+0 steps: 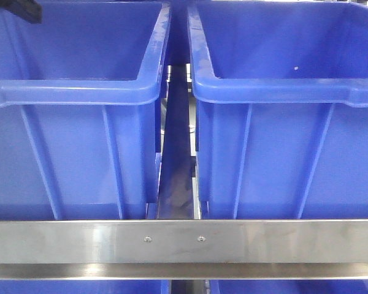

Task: Sort and place red and blue blocks on shelf
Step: 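Open both grippers to drop the cubes into the bins, then close both empty grippers above the bins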

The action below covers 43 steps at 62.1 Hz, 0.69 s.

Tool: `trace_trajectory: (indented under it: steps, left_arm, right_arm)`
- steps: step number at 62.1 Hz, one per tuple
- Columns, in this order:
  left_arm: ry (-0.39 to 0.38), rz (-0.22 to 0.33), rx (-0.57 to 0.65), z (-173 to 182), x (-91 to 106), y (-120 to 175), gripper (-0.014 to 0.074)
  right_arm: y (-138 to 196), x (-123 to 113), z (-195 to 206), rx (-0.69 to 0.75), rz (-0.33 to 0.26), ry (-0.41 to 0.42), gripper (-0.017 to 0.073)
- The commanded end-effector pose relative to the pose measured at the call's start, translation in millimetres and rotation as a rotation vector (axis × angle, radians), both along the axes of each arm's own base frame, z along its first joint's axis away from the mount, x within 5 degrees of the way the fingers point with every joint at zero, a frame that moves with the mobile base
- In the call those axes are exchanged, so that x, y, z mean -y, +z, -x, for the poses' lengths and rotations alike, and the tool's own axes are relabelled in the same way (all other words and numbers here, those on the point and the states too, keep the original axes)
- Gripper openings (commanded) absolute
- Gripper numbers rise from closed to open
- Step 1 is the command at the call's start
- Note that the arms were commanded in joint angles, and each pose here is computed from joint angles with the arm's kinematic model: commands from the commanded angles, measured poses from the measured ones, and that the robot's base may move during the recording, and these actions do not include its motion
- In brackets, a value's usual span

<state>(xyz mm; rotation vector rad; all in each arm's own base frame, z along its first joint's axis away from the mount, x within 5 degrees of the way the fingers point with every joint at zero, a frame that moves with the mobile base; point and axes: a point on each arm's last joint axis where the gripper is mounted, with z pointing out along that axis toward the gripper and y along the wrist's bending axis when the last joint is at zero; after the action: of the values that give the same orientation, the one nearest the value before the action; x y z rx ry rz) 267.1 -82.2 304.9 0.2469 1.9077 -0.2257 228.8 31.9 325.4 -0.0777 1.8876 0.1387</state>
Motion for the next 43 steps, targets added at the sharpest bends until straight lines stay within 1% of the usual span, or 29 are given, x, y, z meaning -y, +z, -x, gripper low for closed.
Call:
trace_trajectory:
  steps: [1,6,13,16,18,20,22,28,29,32,35,36,43]
  left_arm:
    - [0.012,0.052,0.155,6,-2.0,33,0.0470]
    - [0.020,0.055,0.179,10,-5.9,39,0.0384]
    - [0.039,0.061,0.205,17,-13.5,48,0.0229]
    - [0.051,0.062,0.211,20,-18.0,52,0.0143]
    - [0.059,0.062,0.212,22,-20.9,54,0.0113]
    - [0.066,0.062,0.215,25,-23.6,56,0.0128]
    - [0.075,0.061,0.214,27,-27.0,58,0.0132]
    - [0.096,0.060,0.215,34,-34.6,63,0.0127]
    - [0.099,0.058,0.208,35,-36.0,63,0.0127]
    - [0.109,0.057,0.206,38,-39.2,65,0.0127]
    - [0.122,0.054,0.196,40,-43.3,65,0.0126]
    - [0.127,0.053,0.193,40,-44.5,65,0.0127]
    - [0.158,0.048,0.184,46,-52.8,63,0.0127]
  right_arm:
    - [24,0,-1,0.139,-0.001,0.000,0.0619]
    - [27,0,0,0.164,-0.004,-0.002,0.0619]
    - [34,1,7,0.194,-0.008,-0.002,0.0613]
    - [38,2,13,0.205,-0.010,-0.002,0.0578]
    - [40,3,17,0.212,-0.011,-0.001,0.0543]
    - [44,3,21,0.222,-0.012,-0.001,0.0499]
    - [46,4,25,0.225,-0.011,0.000,0.0430]
    - [53,5,38,0.242,0.001,0.004,0.0194]
    - [53,6,40,0.241,0.003,0.005,0.0134]
    - [56,6,46,0.246,0.002,0.005,0.0024]
    - [57,7,49,0.248,0.001,0.006,0.0071]
    - [57,7,50,0.246,0.001,0.006,0.0075]
    - [56,7,55,0.220,0.002,0.008,0.0048]
